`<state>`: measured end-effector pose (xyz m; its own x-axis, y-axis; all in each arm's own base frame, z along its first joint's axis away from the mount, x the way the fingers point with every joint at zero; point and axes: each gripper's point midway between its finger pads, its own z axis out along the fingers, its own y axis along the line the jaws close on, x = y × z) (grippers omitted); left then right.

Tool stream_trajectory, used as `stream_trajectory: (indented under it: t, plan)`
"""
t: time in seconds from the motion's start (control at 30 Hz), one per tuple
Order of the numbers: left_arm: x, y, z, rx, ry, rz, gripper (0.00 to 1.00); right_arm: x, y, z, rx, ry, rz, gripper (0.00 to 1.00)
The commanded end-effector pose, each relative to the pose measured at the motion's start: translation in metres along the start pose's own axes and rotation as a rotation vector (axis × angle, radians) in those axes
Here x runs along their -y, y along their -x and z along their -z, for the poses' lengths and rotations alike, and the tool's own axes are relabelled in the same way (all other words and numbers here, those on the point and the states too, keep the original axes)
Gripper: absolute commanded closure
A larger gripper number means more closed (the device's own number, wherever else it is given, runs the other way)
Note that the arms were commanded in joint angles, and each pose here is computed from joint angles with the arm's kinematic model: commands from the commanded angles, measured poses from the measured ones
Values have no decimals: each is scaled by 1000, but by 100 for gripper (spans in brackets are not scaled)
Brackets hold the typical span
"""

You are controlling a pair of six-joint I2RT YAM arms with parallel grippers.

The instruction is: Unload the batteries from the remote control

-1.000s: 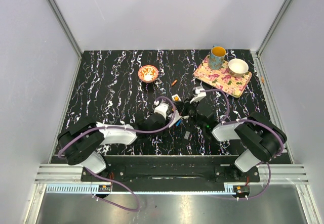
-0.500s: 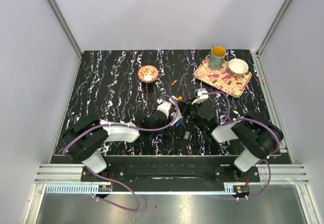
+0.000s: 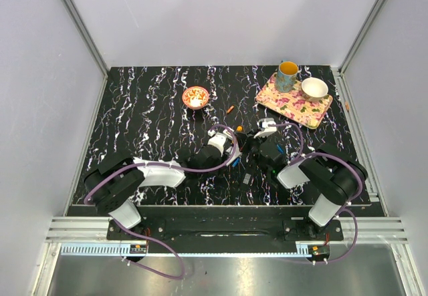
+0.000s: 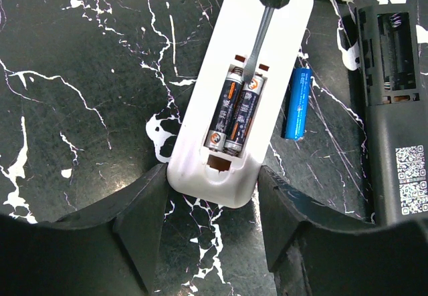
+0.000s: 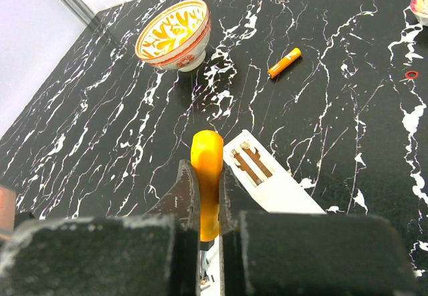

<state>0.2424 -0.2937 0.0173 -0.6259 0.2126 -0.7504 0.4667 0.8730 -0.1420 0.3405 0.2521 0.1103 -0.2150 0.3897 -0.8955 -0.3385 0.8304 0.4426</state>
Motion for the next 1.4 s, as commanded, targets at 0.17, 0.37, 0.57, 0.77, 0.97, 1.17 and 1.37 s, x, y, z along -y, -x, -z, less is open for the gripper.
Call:
stream_trajectory:
  t: [0.17, 0.37, 0.57, 0.77, 0.97, 1.17, 1.37]
  plan:
    - [-8, -62, 3, -222, -9, -24, 100, -8, 7, -5, 72, -7, 15, 100]
    - [-7, -61, 3, -222, -14, -23, 100, -16, 1, -8, 51, 21, -1, 100]
    - [-6, -62, 2, -225, -23, -23, 100, -20, -3, -3, 51, 46, -83, 100]
    - [-6, -65, 2, -234, -24, -28, 100, -29, -1, 1, 58, 90, -204, 100]
    - [-6, -66, 2, -235, -24, -28, 100, -28, 13, 3, 101, 73, -189, 100]
    - [-5, -65, 2, -237, -28, -30, 100, -23, 32, 2, 176, 46, -86, 100]
    - [-5, -65, 3, -237, -31, -30, 100, -36, 54, 8, 250, 52, 3, 100]
